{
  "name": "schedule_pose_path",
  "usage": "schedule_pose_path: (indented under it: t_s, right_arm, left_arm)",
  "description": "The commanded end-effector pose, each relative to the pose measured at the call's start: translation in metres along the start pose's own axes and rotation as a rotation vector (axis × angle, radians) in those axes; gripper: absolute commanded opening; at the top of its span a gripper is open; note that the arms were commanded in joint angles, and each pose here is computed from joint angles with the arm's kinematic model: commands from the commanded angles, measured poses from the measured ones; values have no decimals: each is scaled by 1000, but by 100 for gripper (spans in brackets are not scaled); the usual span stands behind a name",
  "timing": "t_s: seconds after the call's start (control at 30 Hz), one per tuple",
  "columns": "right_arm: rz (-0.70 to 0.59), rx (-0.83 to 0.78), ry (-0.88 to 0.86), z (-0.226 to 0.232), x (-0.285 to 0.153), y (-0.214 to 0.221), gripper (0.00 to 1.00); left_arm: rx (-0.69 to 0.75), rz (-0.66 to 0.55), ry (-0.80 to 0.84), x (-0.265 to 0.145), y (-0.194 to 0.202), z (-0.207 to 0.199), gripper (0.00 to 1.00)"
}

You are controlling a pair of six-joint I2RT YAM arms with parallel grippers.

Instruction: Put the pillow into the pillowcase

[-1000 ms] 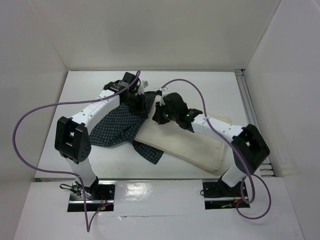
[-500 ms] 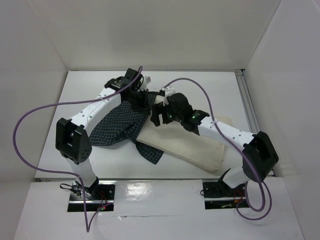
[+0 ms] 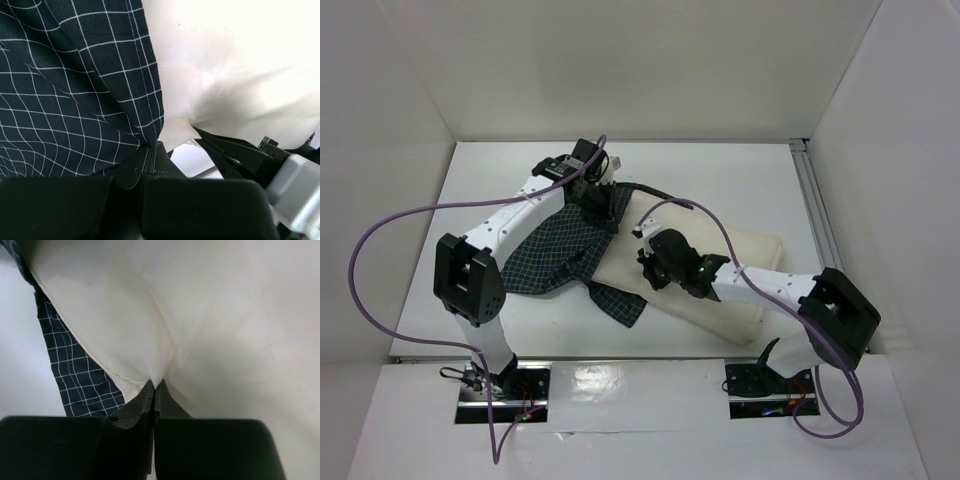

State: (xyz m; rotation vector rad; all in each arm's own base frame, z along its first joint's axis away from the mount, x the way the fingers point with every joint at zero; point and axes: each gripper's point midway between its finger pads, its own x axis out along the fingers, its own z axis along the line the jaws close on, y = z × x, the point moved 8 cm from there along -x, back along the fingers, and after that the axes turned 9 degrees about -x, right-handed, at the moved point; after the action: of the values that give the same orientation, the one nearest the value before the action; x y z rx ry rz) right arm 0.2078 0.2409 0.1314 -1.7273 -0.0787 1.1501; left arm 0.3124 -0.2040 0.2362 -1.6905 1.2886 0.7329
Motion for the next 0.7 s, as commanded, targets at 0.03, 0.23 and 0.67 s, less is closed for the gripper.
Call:
schedule_pose_path:
  t_s: [0.03, 0.23, 0.67]
  right_arm:
    - [-267, 67, 92, -8, -28, -61, 0]
    - [-447, 97, 128, -13, -69, -126, 0]
    - [-383, 196, -111, 19, -11, -77, 0]
  left_arm:
    - [10, -2, 29, -11, 9, -15, 0]
    - [25, 4, 59, -17, 15, -31, 0]
    - [-28, 42, -69, -9, 44, -5, 6]
